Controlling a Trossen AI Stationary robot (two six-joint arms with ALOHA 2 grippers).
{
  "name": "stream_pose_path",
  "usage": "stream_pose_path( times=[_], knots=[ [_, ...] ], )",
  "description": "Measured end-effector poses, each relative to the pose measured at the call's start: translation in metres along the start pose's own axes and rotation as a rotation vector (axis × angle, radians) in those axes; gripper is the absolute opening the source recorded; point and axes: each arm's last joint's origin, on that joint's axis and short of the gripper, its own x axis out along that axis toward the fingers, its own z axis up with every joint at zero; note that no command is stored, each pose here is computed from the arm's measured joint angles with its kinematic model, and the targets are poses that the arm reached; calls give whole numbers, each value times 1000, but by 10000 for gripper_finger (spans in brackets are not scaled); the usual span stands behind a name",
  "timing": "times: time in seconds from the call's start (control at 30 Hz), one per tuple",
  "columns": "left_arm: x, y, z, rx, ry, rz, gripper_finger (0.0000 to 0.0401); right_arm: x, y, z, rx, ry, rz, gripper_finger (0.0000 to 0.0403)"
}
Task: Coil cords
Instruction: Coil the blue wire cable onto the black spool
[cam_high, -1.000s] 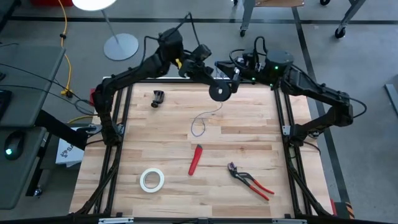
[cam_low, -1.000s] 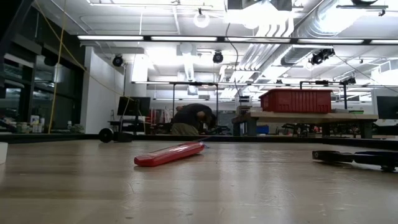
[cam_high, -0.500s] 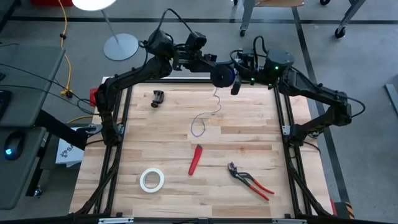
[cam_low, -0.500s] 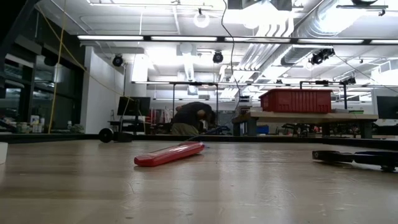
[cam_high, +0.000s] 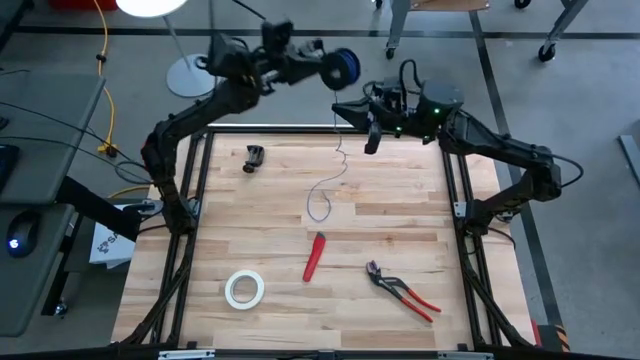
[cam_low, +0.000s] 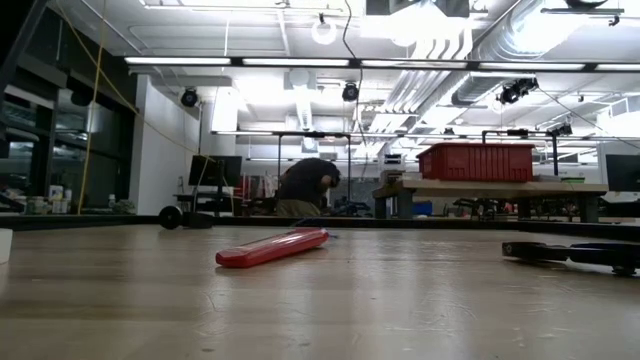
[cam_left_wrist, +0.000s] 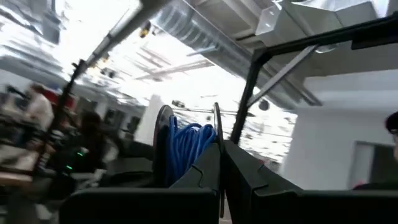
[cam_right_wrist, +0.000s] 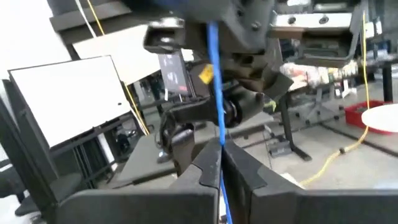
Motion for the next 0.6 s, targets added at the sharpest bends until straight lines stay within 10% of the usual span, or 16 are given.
stream_pose_path(
  times=[0.6],
  knots=[
    [-59, -12, 52, 226, 80, 281, 1, -3, -5, -7, -13, 88, -37, 1]
  ],
)
